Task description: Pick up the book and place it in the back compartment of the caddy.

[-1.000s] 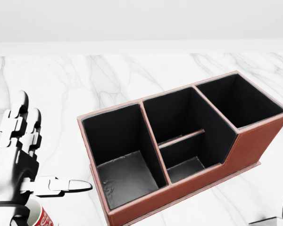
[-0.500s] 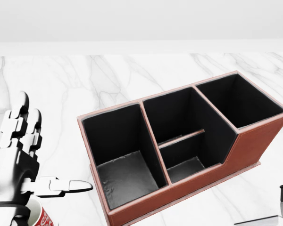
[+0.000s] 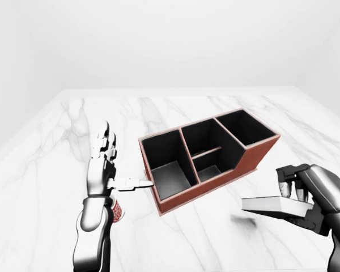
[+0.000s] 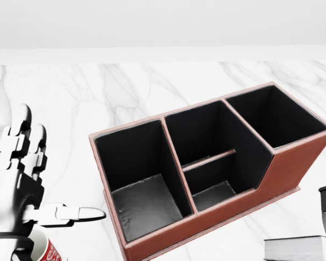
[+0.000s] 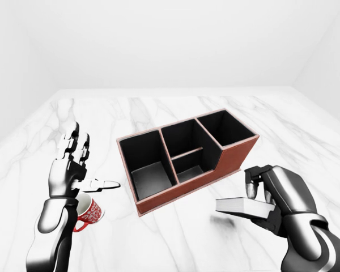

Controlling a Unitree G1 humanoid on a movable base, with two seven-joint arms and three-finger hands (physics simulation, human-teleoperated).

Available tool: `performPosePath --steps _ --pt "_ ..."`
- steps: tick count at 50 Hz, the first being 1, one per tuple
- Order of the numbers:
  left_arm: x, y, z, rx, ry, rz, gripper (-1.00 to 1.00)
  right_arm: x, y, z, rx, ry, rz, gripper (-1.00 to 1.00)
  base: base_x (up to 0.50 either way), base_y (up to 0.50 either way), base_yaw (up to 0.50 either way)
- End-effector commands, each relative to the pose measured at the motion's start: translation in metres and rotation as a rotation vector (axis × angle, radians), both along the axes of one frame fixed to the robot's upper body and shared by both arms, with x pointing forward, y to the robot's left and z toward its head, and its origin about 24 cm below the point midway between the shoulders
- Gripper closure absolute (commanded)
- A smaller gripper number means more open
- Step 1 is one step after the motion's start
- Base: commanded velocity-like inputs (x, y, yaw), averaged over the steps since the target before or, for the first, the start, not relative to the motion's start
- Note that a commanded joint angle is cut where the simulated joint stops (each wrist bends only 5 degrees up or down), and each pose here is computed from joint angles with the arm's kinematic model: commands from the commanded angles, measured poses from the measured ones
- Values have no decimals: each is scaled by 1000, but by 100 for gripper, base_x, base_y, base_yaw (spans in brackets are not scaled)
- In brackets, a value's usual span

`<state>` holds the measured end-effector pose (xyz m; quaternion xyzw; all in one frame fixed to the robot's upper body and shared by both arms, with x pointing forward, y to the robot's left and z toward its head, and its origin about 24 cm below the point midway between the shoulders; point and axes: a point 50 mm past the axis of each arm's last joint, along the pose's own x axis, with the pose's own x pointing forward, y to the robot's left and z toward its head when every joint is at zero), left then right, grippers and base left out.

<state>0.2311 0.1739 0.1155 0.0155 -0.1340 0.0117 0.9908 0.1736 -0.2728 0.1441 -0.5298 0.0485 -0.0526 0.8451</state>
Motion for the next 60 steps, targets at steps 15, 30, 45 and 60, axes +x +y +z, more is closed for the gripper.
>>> performPosePath --steps 15,30,45,60 --pt "-2 3 8 0 -35 8 -100 12 55 64 -121 -253 170 100 0 0 0" --pt "-2 3 10 -1 -44 11 -100 32 78 73 -162 -283 262 100 0 0 0" --pt "-1 3 9 -2 -38 8 -100 51 103 88 -216 -338 335 100 0 0 0" --pt "-2 4 10 -2 -43 7 -100 60 116 97 -231 -368 368 100 0 0 0"
